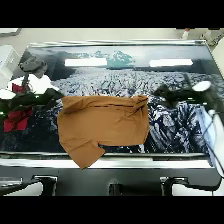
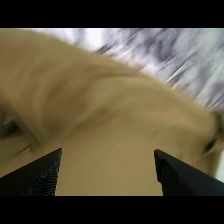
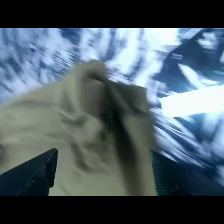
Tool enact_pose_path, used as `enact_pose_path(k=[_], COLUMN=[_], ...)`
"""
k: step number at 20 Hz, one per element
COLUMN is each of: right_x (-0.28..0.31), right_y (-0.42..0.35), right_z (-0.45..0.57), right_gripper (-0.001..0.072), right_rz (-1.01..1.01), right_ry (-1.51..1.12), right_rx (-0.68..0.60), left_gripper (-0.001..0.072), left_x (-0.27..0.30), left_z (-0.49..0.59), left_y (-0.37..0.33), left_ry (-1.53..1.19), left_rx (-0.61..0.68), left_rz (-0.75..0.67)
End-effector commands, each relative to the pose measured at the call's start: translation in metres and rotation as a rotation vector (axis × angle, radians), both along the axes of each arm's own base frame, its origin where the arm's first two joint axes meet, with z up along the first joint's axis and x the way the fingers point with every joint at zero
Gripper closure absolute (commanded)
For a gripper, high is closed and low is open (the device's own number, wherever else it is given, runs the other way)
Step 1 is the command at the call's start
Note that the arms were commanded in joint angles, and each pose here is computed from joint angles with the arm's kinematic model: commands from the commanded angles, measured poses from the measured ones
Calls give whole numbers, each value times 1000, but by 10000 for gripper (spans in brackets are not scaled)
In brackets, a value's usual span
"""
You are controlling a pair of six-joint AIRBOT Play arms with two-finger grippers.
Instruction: Fold the clothes and pants, and hang the long-sleeved shirts on hangers.
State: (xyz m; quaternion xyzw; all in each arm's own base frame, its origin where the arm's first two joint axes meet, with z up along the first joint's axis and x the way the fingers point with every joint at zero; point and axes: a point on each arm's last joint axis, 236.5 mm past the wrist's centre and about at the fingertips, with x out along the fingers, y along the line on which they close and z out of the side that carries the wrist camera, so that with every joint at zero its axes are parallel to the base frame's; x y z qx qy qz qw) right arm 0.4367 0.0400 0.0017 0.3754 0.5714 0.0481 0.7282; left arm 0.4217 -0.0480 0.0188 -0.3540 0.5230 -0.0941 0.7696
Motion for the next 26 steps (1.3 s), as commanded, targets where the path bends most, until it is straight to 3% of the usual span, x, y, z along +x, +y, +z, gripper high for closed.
enact_pose_path(k=[1,4,8,12,13,15,16,18,19,20,21,22,23,26], right_x=[-119,-169,-181,-171,-168,-165,-165,-165,-162,-155,-149,-143,-138,-92], right_y=[-64,-44,15,40,45,56,61,72,78,86,96,101,105,82], right_z=[-24,-58,-77,-86,-88,-94,-98,-107,-109,-109,-107,-104,-97,-34], right_gripper=[44,23,12,6,6,6,6,9,43,115,337,622,677,677], right_rz=[227,235,242,281,283,286,289,283,277,269,261,247,244,352], right_ry=[353,470,458,415,403,402,408,432,423,393,368,348,338,142], right_rx=[-107,-51,95,42,28,8,2,-6,-7,2,21,41,67,10], left_gripper=[70,69,75,77,125,142,260,596,680,681,681,682,682,683], left_x=[-93,-155,-183,-183,-178,-164,-158,-152,-151,-149,-143,-132,-115,-51], left_z=[-32,-76,-112,-125,-127,-129,-131,-133,-132,-128,-119,-104,-80,50], left_y=[51,43,8,0,-2,-7,-9,-15,-19,-21,-23,-23,-22,-14], left_ry=[349,525,552,539,526,490,479,459,448,434,389,328,239,-167], left_rx=[27,1,-62,-26,-20,-15,-3,20,27,33,44,53,65,139], left_rz=[-90,-156,-196,-203,-192,-157,-133,-132,-152,-163,-185,-194,-185,-127])
